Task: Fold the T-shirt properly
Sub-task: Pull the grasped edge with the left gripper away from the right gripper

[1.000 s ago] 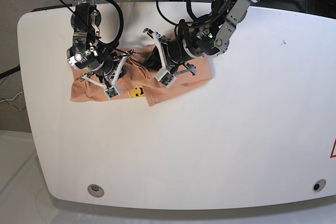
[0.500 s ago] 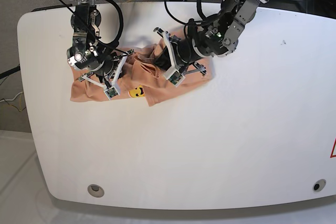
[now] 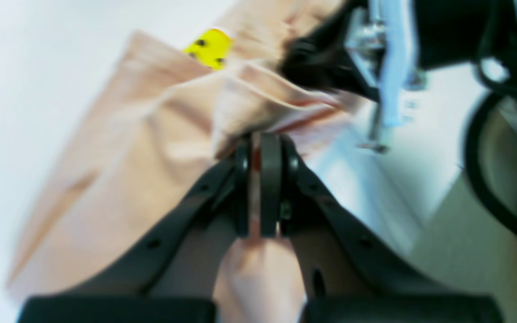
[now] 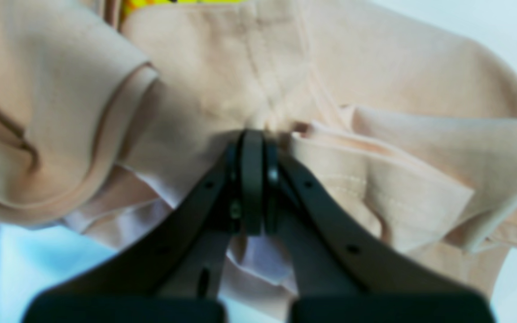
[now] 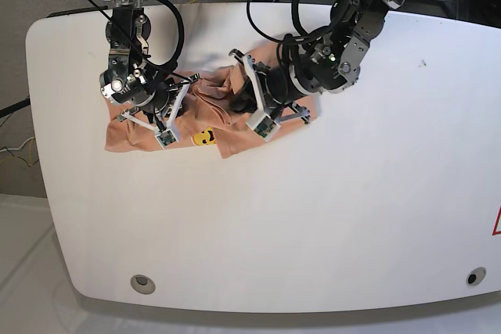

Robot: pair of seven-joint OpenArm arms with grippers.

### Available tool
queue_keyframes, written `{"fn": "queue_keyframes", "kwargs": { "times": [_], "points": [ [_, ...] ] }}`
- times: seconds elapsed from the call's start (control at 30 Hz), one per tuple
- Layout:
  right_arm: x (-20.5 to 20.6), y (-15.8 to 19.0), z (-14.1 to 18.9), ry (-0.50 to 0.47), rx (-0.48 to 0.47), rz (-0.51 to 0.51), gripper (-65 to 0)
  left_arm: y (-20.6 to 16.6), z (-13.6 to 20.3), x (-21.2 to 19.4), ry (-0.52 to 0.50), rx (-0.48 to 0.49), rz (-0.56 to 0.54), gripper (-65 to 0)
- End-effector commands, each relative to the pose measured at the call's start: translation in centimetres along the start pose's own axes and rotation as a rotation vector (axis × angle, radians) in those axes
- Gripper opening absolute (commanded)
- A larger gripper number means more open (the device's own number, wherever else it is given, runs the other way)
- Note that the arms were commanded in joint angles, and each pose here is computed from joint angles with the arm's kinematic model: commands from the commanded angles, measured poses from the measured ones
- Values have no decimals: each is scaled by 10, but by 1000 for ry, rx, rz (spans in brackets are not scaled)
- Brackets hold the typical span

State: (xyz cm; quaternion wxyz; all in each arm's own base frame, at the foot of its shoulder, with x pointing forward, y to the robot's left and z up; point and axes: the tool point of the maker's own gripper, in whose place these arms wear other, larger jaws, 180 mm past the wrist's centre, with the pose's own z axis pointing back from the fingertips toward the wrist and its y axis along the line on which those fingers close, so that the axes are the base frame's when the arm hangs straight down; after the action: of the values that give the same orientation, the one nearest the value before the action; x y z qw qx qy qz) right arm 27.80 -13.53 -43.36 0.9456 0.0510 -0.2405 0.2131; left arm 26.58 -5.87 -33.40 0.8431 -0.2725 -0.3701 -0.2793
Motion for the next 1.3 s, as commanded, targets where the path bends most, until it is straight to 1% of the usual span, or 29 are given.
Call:
{"fn": "queue_keyframes", "kwargs": {
  "times": [0.0,0.13,0.3,0.63,0.77,0.87,1.03,1.2,1.27],
  "points": [
    [-44,9,-5,176,18,14,-650,5,6,21,-69,10,-10,-624],
    [-44,9,-5,176,18,14,-650,16,9,25,-80,38,2,-624],
    [-43,9,-5,174,18,15,-650,21,13,35,-105,50,-5,-624],
    [-43,9,-5,174,18,15,-650,30,16,32,-93,74,-19,-624],
    [-44,9,-5,177,19,14,-650,45,20,31,-102,125,29,-624],
    [-44,9,-5,177,19,14,-650,49,21,20,-89,145,67,-624],
    [-44,9,-5,177,19,14,-650,50,22,9,-82,161,68,-624],
    [-43,10,-5,174,22,12,-650,48,13,-16,-24,156,107,-624],
    [-42,13,-6,172,26,10,-650,47,7,-20,-18,150,127,-624]
  ]
}}
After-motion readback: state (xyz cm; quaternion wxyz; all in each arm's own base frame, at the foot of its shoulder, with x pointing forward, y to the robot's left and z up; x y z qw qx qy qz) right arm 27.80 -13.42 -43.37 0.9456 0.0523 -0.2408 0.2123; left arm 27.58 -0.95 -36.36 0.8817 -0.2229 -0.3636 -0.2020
